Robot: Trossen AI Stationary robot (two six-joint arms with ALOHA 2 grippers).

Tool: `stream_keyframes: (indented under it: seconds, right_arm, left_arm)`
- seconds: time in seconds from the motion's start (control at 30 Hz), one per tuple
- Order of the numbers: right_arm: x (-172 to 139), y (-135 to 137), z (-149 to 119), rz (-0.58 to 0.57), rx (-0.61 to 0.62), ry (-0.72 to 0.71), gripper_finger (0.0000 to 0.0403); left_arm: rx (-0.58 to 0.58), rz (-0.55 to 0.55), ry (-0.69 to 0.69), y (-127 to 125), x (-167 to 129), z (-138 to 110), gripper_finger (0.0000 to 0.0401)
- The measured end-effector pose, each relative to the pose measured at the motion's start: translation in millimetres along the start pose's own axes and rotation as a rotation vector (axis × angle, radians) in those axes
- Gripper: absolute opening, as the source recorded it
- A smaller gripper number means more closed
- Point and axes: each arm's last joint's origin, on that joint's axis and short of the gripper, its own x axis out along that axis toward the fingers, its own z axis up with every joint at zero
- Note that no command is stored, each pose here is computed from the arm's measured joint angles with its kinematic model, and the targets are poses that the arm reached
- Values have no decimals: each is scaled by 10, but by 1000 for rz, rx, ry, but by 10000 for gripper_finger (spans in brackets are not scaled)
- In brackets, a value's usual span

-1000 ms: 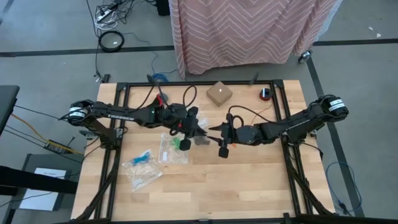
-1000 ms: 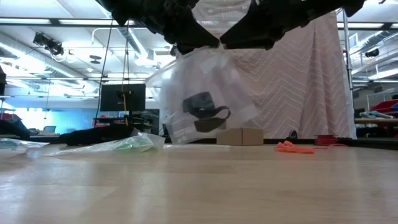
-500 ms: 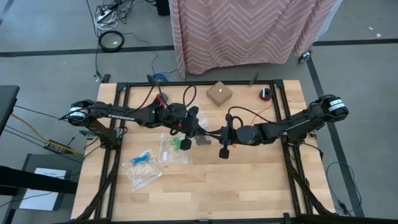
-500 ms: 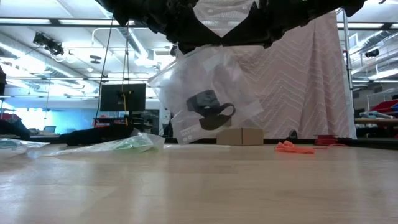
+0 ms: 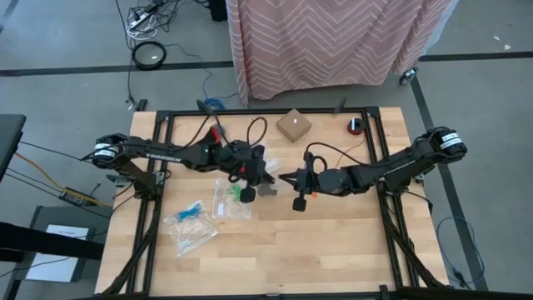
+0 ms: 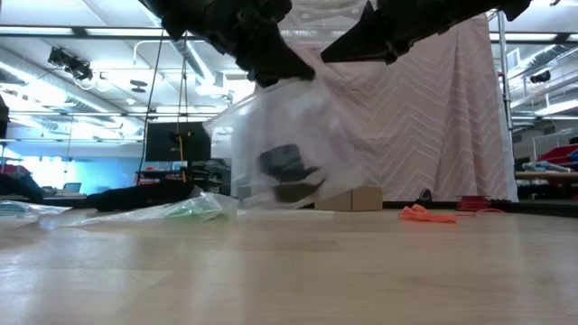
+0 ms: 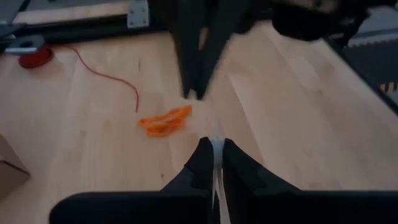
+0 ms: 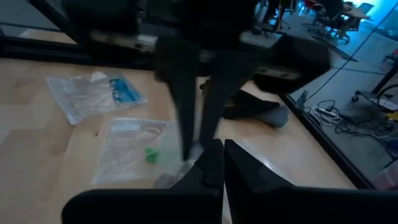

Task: Sort rubber bands
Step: Close the transparent zip bag

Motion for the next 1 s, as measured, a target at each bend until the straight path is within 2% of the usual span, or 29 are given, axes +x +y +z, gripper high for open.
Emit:
stream_keyframes:
  seconds: [0.3,0.5,0.6,0.77,0.9,1.0]
  right_arm:
    - [33,-63,-27,-20,27,25,6]
    - [59,-163,-148,-137,-9,138,43]
    - [60,-178,-189,-145,59,171,50]
    - [28,-100,-173,-100,80,157,37]
    - [10,-12,-103,35,90,98,30]
    - [-17,47,-65,71,92,63,38]
  left_arm:
    - [23,24,3,6,-18,5,19]
    - [51,49,-45,-15,-220,121,19]
    - [21,192,-45,20,-408,179,19]
    - [-78,437,-114,99,-640,282,19]
    - [-190,551,-177,197,-703,314,19]
    - [-311,617,-255,288,-731,340,19]
